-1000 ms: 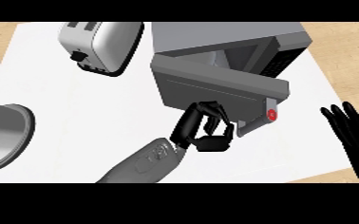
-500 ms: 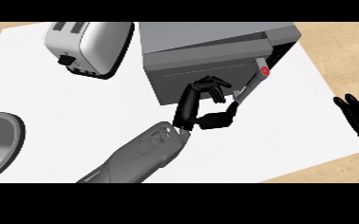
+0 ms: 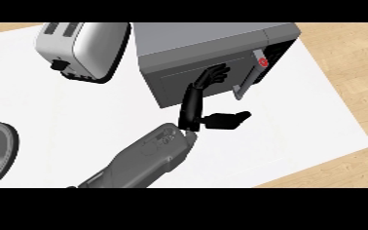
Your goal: Pick up the milk, place it into the microwave and close the microwave
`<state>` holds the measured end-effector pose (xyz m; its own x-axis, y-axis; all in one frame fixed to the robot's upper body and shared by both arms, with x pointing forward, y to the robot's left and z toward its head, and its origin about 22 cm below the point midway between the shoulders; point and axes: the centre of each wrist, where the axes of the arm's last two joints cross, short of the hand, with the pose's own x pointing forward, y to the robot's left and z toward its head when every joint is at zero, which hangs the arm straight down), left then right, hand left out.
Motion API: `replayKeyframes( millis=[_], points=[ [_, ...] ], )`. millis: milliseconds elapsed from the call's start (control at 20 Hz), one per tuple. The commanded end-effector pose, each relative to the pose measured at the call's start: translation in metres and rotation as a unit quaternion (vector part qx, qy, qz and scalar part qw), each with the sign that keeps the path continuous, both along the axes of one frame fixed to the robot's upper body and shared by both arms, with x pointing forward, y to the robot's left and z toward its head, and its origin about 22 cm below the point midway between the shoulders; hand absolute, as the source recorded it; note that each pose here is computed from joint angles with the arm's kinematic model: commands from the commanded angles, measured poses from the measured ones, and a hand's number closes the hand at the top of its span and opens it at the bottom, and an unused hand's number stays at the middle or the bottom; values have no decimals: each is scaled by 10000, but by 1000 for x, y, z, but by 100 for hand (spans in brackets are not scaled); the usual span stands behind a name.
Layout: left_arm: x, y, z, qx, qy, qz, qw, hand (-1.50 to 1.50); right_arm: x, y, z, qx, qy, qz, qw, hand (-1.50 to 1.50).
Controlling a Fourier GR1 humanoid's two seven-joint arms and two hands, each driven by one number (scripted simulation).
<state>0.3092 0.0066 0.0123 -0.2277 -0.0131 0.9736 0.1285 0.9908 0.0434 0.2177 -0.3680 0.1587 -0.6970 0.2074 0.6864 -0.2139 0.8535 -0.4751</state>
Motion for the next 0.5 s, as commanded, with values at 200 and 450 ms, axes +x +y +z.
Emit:
replayKeyframes(
  millis=[200, 450],
  points=[
    [24, 2, 20, -308, 26, 610, 9977, -150, 6, -8, 27, -547, -414, -362, 9970, 150],
    [23, 1, 18, -335, -14, 547, 9979, -150, 14, -7, 30, -475, -503, -433, 9967, 150]
  ],
)
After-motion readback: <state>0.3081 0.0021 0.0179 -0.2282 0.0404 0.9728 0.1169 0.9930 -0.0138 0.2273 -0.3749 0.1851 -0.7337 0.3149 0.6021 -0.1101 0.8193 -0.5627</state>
